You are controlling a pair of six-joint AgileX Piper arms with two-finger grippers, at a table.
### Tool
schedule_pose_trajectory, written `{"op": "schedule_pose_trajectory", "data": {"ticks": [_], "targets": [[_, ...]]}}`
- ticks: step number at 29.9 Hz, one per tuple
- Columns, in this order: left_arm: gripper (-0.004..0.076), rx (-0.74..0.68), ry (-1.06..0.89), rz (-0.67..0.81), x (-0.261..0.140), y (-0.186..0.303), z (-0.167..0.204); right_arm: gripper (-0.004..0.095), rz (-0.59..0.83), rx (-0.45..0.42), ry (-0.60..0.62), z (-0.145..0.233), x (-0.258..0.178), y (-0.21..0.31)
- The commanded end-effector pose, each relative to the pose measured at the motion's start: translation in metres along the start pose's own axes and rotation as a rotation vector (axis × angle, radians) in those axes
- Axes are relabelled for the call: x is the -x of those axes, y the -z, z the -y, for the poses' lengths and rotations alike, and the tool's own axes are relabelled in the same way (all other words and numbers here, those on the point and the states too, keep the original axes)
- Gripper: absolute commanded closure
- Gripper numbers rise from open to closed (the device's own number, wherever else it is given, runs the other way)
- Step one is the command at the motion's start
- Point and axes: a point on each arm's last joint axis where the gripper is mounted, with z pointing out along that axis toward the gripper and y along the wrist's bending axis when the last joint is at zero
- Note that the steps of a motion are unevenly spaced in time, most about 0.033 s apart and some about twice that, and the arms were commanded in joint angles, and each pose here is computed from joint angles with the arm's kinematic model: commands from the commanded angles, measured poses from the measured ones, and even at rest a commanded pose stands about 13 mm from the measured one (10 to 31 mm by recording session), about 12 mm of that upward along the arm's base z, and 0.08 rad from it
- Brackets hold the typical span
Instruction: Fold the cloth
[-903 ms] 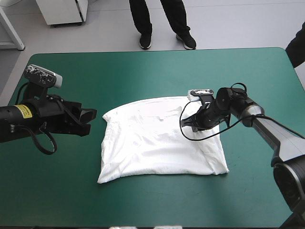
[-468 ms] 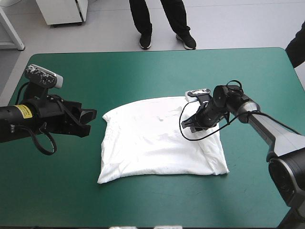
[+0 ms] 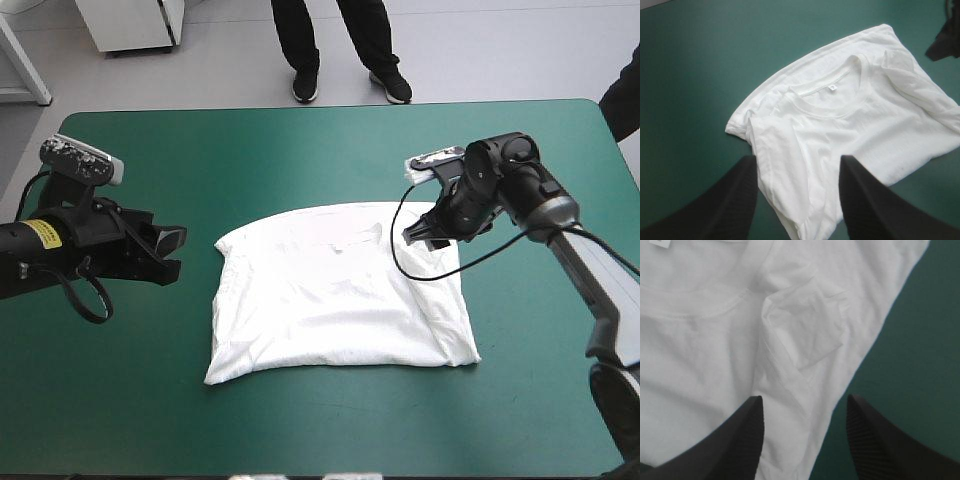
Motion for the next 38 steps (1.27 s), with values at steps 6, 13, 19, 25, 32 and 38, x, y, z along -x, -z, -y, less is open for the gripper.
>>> {"op": "schedule_pose_trajectory", "data": {"ticks": [6, 13, 19, 25, 32, 38], "targets": [[0.0356, 0.008, 0.044, -0.004, -0.043, 0.028, 0.01, 0.0422, 0.251, -0.146, -0.045, 0.002, -0.068, 0.112], [0.0352, -0.007, 0.136, -0.215, -0.097, -0.015, 0.008, 0.0422, 0.342, -0.186, -0.128, 0.001, -0.136, 0.138], [0.0353, -0.003, 0.212, -0.387, -0.132, -0.07, 0.0, 0.0422, 0.376, -0.189, -0.16, 0.0, -0.159, 0.14], [0.0353, 0.022, 0.311, -0.482, -0.156, -0.116, -0.007, 0.0422, 0.379, -0.19, -0.161, 0.0, -0.159, 0.137], [0.0392, 0.017, 0.315, -0.493, -0.154, -0.153, -0.004, 0.0422, 0.385, -0.201, -0.155, 0.001, -0.158, 0.137], [0.0391, 0.105, 0.212, -0.562, -0.159, -0.184, 0.005, 0.0422, 0.391, -0.201, -0.153, 0.001, -0.158, 0.138]]}}
